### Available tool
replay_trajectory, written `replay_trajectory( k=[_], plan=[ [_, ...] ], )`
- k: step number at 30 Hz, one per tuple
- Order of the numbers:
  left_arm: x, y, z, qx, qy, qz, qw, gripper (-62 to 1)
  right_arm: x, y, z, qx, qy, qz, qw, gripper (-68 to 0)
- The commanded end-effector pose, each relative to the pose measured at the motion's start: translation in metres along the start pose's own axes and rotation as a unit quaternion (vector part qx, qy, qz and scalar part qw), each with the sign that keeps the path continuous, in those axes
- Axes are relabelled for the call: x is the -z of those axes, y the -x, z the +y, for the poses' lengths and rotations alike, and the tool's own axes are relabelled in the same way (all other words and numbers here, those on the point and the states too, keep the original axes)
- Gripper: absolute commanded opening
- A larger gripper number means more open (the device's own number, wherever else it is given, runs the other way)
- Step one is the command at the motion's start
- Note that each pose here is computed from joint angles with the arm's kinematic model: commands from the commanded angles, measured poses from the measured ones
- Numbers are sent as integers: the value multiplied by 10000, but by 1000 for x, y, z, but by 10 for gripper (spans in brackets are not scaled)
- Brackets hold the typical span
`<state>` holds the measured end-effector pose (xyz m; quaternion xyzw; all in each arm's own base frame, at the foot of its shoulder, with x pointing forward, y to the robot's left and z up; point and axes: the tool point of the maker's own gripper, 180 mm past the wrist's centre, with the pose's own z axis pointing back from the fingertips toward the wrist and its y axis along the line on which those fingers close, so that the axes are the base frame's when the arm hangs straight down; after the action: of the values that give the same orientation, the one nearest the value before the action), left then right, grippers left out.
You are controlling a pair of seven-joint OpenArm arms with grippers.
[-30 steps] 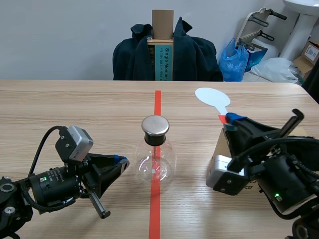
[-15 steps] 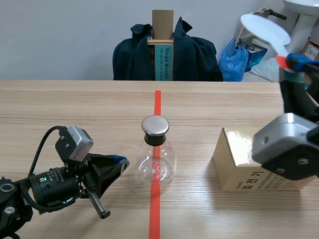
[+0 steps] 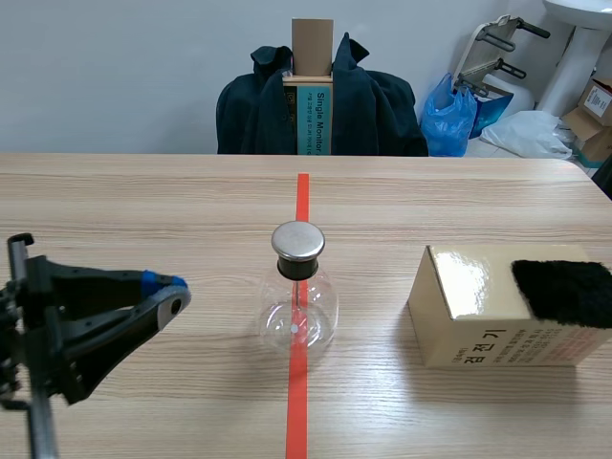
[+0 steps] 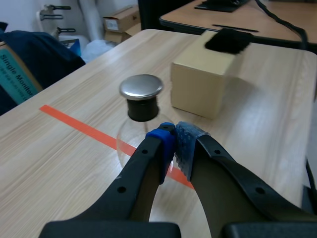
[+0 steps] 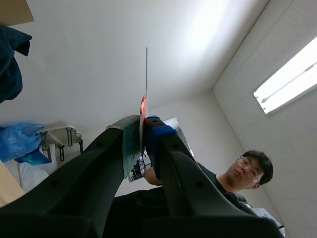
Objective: Do the electroscope experiment.
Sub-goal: 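Move the plate toward and away from the electroscope, then rub the plate on the fur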
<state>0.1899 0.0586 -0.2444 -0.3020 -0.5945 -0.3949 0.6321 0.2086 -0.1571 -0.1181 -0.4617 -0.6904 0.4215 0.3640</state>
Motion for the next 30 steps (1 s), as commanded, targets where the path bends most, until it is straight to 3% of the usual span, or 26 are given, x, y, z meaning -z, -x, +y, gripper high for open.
replay_trajectory(
  k=[1, 6, 8, 9, 12, 13, 20, 25, 30],
  plan=[
    [-3, 2, -2, -149, -101, -34, 9998, -578, -1, 3, -6, -37, 77, 52, 9999, -667],
    [-8, -1, 0, -105, -172, -2, 9998, -577, -8, 13, -7, -63, -1, 211, 9998, -667],
    [-9, -2, 1, -84, -191, -5, 9998, -521, -10, 15, -8, -100, -30, 250, 9996, -667],
    [-9, -2, 2, -77, -197, -4, 9998, -440, -11, 17, -9, -110, -32, 278, 9995, -667],
    [-10, -3, 4, -55, -219, -21, 9997, -40, -12, 22, -9, -163, -56, 386, 9991, -667],
    [-10, -3, 4, -56, -220, -30, 9997, 14, -13, 24, -9, -176, -63, 417, 9990, -667],
    [-9, -3, 4, -62, -239, -16, 9997, 14, -30, 47, 20, -214, -440, 696, 9964, -667],
    [-9, -2, 4, -51, -231, -6, 9997, 14, -42, 74, 60, -310, -794, 923, 9921, -667],
    [-9, -2, 4, -50, -232, -6, 9997, 14, -57, 85, 110, -295, -1342, 923, 9862, -667]
  ],
)
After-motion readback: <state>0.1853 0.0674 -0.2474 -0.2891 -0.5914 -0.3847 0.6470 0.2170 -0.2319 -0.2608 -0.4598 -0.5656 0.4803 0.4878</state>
